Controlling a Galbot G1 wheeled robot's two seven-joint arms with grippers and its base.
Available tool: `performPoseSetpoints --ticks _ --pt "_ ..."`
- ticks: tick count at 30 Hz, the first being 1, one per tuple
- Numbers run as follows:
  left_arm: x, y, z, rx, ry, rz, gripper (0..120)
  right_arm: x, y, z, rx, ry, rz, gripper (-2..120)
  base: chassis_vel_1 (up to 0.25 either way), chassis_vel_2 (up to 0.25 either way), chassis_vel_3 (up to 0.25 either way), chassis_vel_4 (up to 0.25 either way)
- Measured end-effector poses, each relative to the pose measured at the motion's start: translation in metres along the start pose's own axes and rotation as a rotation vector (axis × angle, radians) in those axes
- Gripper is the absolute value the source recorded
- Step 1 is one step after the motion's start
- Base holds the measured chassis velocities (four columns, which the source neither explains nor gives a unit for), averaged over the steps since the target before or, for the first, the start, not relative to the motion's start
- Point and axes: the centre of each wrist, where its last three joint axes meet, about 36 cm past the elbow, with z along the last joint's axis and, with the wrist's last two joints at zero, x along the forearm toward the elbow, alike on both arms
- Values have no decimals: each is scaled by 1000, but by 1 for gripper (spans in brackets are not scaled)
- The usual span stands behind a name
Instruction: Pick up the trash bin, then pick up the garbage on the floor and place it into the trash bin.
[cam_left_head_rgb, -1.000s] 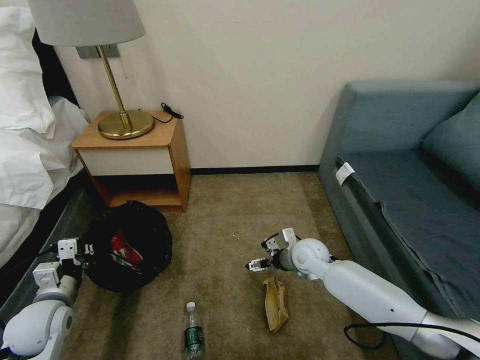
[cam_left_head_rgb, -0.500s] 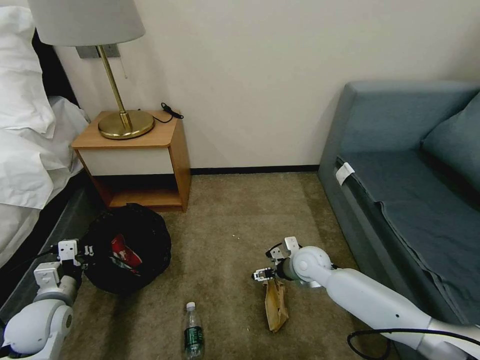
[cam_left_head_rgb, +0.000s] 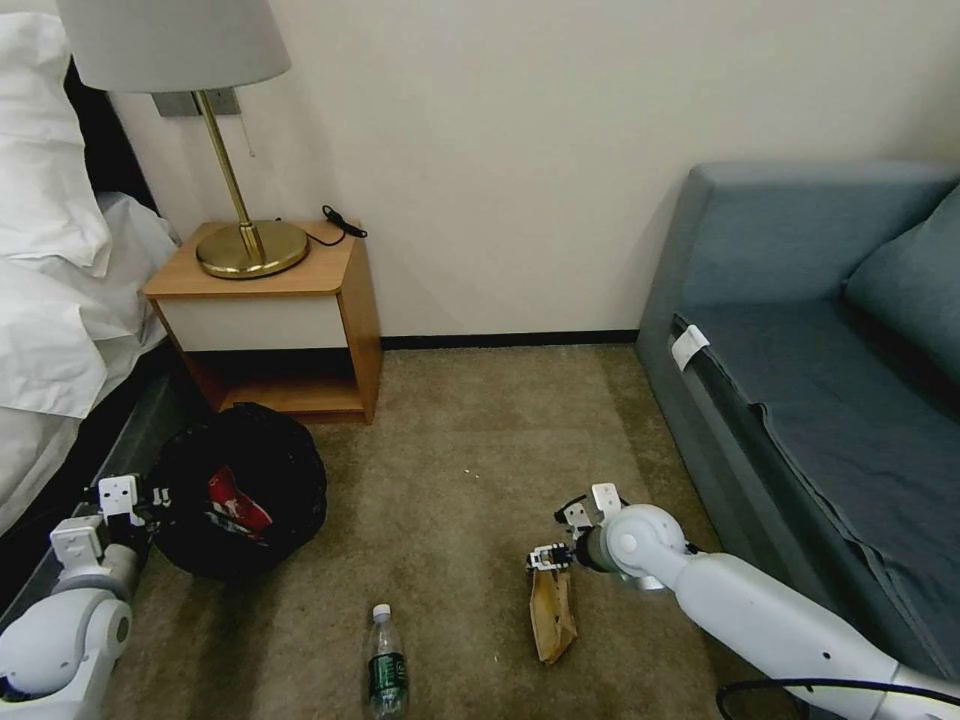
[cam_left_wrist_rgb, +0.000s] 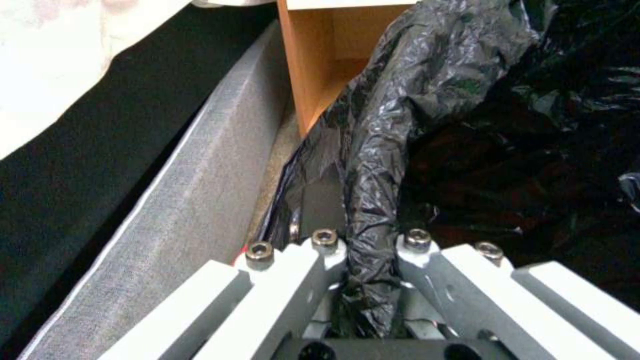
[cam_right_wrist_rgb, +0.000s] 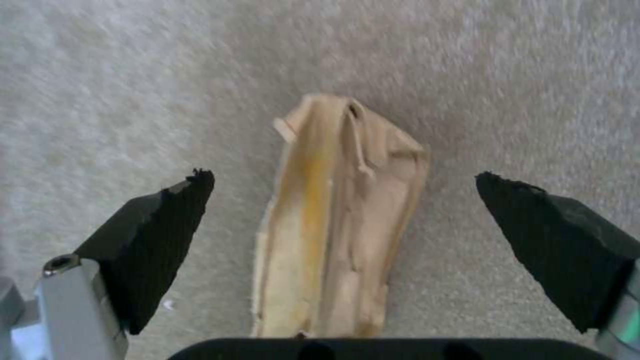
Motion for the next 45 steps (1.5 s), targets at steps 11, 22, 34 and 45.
performPoseSetpoints --ticks 11,22,34,45 --pt "8 -7 -2 -3 -6 14 1 -32 -3 9 19 31 22 100 0 0 0 0" --pt "17 -12 -2 -7 -16 23 1 -48 -2 17 59 47 43 100 0 0 0 0" --pt "26 -12 -2 -8 -31 24 1 -57 5 30 84 61 26 82 0 0 0 0" --pt "33 -12 -2 -6 -40 22 1 -48 9 28 91 37 15 37 0 0 0 0"
